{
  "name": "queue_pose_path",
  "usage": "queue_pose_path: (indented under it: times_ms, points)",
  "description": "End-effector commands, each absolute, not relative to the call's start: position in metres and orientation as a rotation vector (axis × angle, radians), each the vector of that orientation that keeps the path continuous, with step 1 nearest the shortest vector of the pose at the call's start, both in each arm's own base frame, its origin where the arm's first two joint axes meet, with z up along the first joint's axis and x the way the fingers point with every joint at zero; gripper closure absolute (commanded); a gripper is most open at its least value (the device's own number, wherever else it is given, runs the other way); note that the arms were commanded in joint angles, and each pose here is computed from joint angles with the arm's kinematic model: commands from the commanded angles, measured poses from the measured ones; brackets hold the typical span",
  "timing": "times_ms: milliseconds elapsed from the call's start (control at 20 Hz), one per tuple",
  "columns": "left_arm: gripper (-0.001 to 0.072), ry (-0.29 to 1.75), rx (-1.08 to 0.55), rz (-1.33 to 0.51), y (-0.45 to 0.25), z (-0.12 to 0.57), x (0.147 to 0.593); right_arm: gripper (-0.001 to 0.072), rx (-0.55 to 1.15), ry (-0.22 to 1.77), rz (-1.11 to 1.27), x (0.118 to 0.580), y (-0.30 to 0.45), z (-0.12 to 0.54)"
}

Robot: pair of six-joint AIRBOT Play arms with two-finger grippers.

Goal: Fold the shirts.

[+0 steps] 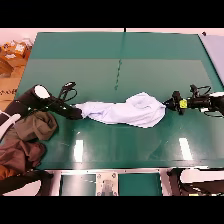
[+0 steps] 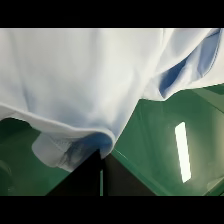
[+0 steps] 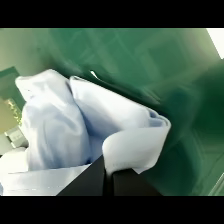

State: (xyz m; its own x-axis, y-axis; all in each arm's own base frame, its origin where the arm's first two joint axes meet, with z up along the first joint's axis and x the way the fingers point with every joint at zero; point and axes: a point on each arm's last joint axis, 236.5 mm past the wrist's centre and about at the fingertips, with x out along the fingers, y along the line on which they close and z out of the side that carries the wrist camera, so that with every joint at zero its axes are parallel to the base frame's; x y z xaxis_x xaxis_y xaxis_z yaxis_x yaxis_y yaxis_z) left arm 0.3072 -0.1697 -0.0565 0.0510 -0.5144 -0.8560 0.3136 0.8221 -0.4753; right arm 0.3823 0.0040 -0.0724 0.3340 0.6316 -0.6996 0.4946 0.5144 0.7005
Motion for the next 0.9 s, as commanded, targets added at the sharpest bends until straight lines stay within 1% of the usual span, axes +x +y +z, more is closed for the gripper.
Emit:
queue_pose_path:
  times_ms: [0,100,150,250,350,450,550,700,850]
  points:
    - [0.0683,1.356,-0.116,-0.576,-0.156,-0.049,0.323,0.0698,1.078,1.271,0.224,0.393,0.011,-0.053]
    - [0.0683,1.281,-0.005,-0.454,-0.127,-0.013,0.353,0.0699,1.034,1.246,0.299,0.399,0.013,-0.019]
    - [0.0683,1.207,0.052,-0.4,-0.114,0.02,0.371,0.0699,0.996,1.213,0.338,0.402,0.012,0.007]
    - [0.0683,1.012,0.125,-0.331,-0.097,0.106,0.399,0.0699,0.882,1.099,0.395,0.41,0.01,0.071]
    - [0.0683,0.784,0.142,-0.275,-0.086,0.208,0.412,0.0698,0.742,0.914,0.407,0.411,0.006,0.153]
    - [0.0683,0.548,0.133,-0.22,-0.074,0.311,0.405,0.0699,0.594,0.703,0.399,0.396,0.006,0.241]
    - [0.0683,0.363,0.13,-0.183,-0.063,0.393,0.383,0.0698,0.474,0.503,0.348,0.368,0.005,0.314]
    - [0.0682,0.186,0.117,-0.176,-0.057,0.469,0.344,0.0698,0.367,0.303,0.294,0.314,0.018,0.379]
    - [0.0683,0.041,0.115,-0.151,-0.049,0.511,0.322,0.0698,0.259,0.143,0.239,0.269,0.033,0.421]
